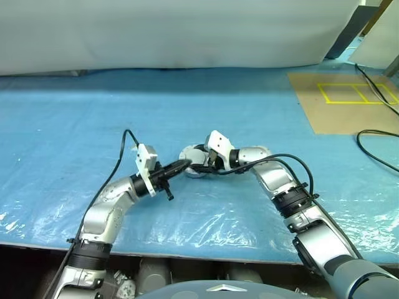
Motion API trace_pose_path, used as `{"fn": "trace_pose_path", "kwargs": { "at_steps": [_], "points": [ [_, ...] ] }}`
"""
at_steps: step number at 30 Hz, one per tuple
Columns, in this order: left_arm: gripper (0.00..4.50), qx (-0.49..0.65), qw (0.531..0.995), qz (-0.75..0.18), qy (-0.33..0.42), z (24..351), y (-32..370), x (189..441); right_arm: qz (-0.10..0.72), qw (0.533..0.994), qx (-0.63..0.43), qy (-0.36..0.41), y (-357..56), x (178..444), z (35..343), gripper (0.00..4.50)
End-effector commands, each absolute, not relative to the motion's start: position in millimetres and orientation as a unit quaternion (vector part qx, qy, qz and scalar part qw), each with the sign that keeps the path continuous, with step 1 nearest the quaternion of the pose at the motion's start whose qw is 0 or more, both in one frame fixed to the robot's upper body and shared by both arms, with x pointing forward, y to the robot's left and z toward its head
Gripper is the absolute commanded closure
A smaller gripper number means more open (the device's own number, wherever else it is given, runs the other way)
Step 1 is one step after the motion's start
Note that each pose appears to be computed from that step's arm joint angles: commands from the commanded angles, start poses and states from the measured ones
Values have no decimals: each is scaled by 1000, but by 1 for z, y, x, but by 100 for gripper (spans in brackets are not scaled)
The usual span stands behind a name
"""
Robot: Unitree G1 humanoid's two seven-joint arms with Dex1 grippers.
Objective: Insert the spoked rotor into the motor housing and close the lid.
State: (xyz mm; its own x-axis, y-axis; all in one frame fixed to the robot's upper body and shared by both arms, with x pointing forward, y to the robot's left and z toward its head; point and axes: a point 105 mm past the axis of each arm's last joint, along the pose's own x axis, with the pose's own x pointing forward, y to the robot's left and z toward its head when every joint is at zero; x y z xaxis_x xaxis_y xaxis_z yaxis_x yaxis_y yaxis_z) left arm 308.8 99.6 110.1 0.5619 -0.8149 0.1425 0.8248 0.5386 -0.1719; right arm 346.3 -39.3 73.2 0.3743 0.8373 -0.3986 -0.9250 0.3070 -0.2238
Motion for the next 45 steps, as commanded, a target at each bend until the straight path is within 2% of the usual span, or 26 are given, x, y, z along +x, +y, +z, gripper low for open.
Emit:
{"fn": "trace_pose_path", "kwargs": {
  "at_steps": [1,4,11,20,30,32,35,40,45],
  "points": [
    [450,-66,898,-434,-45,122,113,328,518,798,-183,248,-69,331,6,152],
    [450,-50,903,-426,-35,122,113,338,518,801,-171,246,-68,333,14,152],
    [450,9,896,-445,17,94,104,347,514,807,-164,241,-69,337,22,152],
    [450,34,872,-486,51,76,93,334,508,810,-162,245,-75,336,18,152],
    [450,49,868,-489,64,69,92,333,512,815,-152,224,-66,339,30,152],
    [450,49,868,-489,62,69,91,332,510,822,-144,208,-64,343,38,79],
    [450,43,867,-493,58,71,87,329,536,815,-115,188,-56,339,58,2],
    [450,39,862,-501,61,69,85,325,529,835,-76,133,-54,346,92,2],
    [450,37,861,-504,63,68,85,325,534,838,-42,107,-56,342,113,2]
  ]
}}
